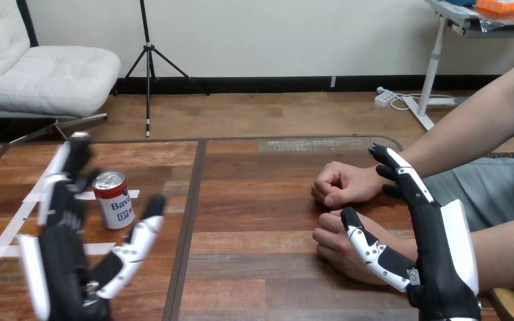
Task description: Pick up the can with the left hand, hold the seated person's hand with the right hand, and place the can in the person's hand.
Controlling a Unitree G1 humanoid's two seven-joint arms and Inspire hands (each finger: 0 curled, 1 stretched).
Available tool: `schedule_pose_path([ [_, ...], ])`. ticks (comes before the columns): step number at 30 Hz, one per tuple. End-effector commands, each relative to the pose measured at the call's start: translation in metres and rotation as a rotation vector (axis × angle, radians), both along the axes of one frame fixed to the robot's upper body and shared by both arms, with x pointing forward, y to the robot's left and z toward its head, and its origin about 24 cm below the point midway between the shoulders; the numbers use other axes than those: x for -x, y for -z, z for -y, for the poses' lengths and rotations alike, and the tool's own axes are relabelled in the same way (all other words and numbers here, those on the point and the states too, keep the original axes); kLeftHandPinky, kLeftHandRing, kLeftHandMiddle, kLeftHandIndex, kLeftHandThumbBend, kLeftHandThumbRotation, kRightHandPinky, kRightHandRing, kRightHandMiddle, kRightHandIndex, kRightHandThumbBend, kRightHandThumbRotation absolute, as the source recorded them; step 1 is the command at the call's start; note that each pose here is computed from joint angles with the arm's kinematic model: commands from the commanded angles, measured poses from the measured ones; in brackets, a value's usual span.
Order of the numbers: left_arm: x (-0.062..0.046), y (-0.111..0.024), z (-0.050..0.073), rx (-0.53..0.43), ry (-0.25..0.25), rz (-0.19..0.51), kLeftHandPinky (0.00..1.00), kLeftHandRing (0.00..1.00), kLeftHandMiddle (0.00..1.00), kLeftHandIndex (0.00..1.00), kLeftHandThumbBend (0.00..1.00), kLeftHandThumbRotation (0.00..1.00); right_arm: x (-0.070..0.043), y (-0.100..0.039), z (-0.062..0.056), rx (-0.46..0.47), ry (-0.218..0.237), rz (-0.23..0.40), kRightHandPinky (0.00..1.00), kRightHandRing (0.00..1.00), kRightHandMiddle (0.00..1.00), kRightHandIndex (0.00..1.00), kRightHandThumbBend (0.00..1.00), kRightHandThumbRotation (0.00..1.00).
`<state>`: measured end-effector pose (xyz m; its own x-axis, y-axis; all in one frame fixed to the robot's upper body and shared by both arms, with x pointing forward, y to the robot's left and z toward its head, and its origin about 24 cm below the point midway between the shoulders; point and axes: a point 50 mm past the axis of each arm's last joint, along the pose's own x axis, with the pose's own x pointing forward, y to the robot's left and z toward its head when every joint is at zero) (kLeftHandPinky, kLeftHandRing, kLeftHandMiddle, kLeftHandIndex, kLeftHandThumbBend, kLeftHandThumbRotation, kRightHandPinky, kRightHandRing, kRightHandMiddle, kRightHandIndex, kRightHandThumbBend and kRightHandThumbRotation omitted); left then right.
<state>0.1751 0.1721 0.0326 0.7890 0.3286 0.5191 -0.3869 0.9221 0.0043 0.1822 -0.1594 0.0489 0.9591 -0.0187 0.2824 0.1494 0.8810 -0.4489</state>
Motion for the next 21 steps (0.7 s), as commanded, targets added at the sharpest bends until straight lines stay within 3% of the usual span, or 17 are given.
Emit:
schedule_pose_path([
  [1,-0.015,-0.014,0.0,-0.022,-0.03,0.104,0.85,0.88,0.88,0.86,0.59,0.17,-0.011,-0.019,-0.005,-0.022,-0.012,0.1,0.79,0.86,0.89,0.87,0.43,0.0],
  [10,-0.02,-0.016,-0.011,-0.052,-0.092,0.126,0.85,0.88,0.87,0.85,0.59,0.14,-0.011,-0.018,-0.005,-0.024,-0.022,0.1,0.8,0.86,0.89,0.87,0.44,0.0],
  [21,-0.029,-0.016,-0.023,-0.138,-0.204,0.09,0.82,0.86,0.87,0.85,0.62,0.17,-0.011,-0.017,-0.005,-0.02,-0.025,0.101,0.8,0.86,0.89,0.87,0.43,0.0],
])
